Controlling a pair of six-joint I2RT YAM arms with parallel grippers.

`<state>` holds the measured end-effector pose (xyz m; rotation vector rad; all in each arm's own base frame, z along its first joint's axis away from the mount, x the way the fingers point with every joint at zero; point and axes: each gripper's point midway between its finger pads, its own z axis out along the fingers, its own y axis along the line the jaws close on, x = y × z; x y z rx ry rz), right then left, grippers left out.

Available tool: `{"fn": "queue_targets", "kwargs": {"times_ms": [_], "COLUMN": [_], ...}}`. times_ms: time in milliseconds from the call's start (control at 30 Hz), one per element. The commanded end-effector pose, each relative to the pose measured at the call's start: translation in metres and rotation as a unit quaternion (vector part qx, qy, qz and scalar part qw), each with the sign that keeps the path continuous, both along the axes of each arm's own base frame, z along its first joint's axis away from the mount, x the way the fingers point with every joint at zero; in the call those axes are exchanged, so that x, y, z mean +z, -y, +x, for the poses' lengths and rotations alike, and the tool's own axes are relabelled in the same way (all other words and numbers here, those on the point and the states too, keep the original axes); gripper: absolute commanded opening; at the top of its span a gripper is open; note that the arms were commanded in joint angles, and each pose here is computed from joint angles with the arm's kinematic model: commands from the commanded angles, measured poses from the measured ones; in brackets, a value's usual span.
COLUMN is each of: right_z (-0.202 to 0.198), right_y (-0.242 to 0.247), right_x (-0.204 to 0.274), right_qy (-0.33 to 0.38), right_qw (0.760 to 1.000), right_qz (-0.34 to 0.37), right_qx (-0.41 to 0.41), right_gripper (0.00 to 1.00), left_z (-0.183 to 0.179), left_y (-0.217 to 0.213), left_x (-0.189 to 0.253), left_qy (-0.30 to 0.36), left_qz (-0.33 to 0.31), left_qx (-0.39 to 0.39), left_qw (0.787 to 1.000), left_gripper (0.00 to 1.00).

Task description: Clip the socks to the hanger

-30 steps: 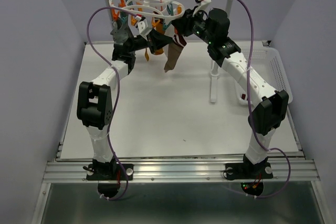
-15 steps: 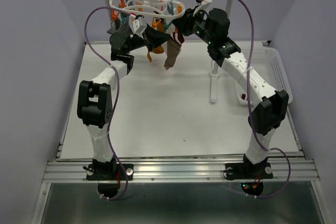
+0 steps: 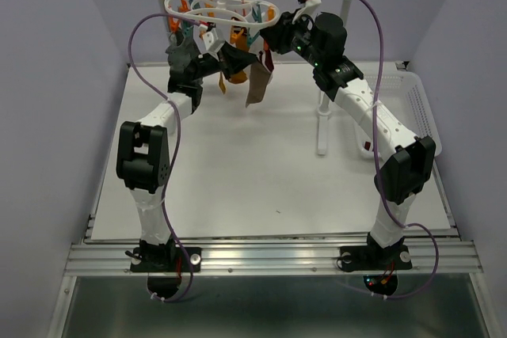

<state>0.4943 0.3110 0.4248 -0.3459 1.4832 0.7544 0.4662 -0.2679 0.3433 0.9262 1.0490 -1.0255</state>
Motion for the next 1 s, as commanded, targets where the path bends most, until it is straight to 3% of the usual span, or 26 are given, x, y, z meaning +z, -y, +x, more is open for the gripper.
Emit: {"fn": "queue_targets", "kwargs": {"times_ms": [0, 467, 967], "right_z": [-0.001, 0.015, 0.006], "right_y": [0.005, 0.013, 0.003], "right_x": [0.027, 0.02, 0.026], "right_qy": [0.02, 0.027, 0.025], "right_qw": [0.999, 0.998, 0.997], "right_qz": [0.032, 0.04, 0.067], "right_qx": [-0.008, -0.05, -0.014], "right_gripper": [0.01, 0.01, 0.01], "left_z": [-0.015, -0.028, -0.019], "left_y": [-0.002, -0.006, -0.006], "left_x": [0.033, 0.043, 0.043], "left_qy": [0.058, 0.055, 0.045], "left_qz": [-0.003, -0.037, -0.044], "left_qx": [0.02, 0.031, 0.041], "left_qw": [0.998, 0.997, 0.997], "left_gripper": [0.0, 0.0, 0.0]}}
